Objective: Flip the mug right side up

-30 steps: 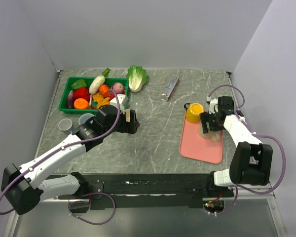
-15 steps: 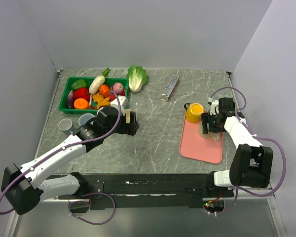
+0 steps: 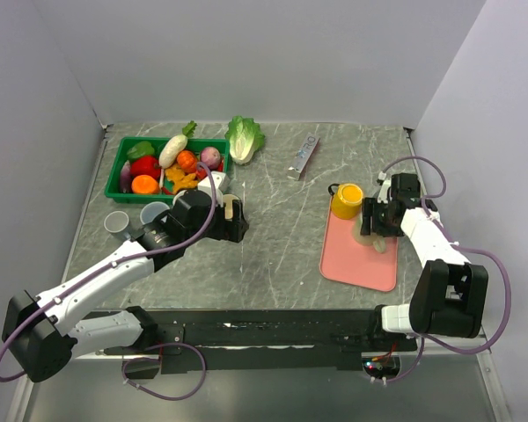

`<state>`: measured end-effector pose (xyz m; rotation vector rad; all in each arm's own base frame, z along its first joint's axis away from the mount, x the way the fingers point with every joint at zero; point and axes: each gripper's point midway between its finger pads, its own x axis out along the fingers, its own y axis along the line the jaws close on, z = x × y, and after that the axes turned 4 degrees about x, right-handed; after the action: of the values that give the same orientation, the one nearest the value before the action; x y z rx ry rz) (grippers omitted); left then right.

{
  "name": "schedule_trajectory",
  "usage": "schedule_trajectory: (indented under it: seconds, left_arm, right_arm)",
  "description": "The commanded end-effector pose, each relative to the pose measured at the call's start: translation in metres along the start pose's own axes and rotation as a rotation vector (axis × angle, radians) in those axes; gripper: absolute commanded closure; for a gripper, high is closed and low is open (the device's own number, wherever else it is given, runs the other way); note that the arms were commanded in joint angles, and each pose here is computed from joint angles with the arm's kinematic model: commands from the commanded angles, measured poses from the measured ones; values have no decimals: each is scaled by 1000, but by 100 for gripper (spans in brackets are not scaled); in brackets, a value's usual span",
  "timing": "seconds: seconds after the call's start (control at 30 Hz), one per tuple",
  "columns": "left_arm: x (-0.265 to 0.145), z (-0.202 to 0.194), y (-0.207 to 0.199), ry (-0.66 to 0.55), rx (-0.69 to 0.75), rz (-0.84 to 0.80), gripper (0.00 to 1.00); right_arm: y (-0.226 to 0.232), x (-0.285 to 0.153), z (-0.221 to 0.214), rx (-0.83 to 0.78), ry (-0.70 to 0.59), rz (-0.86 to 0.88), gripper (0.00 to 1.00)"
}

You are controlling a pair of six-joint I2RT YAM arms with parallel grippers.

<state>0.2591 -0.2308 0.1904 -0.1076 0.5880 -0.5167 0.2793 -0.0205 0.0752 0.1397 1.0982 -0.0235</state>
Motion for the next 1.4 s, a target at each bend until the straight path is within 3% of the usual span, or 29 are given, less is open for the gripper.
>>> schedule_trajectory:
  seconds: [0.0,0.13,0.47,0.93,1.2,1.37]
  left_arm:
    - [0,7,-7,-28,-7,-32,4]
    - [2,3,-8,-17,-11,-39,4]
    - [9,-2,-13,10,-13,-61,4]
    - [9,-4,-14,15,-21,-69,4]
    - [10,-5,-14,18,-22,-71,4]
    - [10,-6,-14,20,-23,-72,4]
  right_arm:
    - [11,-9,14,89,-33,42,29]
    - [13,-14,14,158,-46,34,32]
    - [27,-12,7,189,-71,81,28]
    - [23,6,-4,170,-47,-69,51]
    - [21,13,-5,142,-84,-159,54]
    - [15,14,-1,134,-109,-219,75]
